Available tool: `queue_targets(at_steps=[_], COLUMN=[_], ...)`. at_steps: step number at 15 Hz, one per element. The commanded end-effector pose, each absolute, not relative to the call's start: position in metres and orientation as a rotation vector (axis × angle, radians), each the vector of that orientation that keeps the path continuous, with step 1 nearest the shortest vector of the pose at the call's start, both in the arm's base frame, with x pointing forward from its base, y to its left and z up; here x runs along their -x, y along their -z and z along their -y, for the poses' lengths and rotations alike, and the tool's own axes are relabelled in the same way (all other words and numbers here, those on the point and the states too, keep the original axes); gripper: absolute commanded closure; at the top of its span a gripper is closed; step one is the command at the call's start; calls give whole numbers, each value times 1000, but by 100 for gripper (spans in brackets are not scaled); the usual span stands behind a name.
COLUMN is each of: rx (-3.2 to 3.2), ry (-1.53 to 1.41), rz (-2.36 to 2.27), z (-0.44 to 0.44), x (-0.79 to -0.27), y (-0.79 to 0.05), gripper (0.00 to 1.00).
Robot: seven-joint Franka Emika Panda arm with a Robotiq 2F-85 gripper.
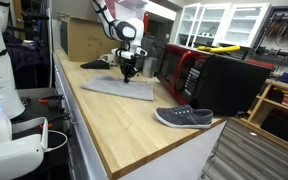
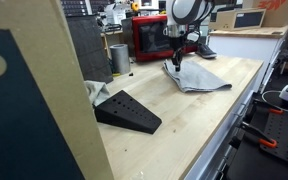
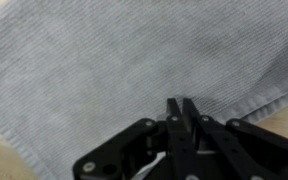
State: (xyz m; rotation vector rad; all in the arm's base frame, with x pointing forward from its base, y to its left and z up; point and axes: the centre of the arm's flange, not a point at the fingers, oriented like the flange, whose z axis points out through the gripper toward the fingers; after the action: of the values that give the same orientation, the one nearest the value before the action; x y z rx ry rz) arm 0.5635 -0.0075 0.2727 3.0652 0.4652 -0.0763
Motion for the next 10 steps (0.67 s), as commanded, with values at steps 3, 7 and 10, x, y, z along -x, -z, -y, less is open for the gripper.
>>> queue_targets(at_steps=[3,7,10], rx=[-3071,-3084,-3121], ry=[5,-56,-89], rz=[-514,-479,-463], z=[0,-4,-13], x=[-560,-561,-562], y=[-263,-255,-251], gripper=[100,100,100])
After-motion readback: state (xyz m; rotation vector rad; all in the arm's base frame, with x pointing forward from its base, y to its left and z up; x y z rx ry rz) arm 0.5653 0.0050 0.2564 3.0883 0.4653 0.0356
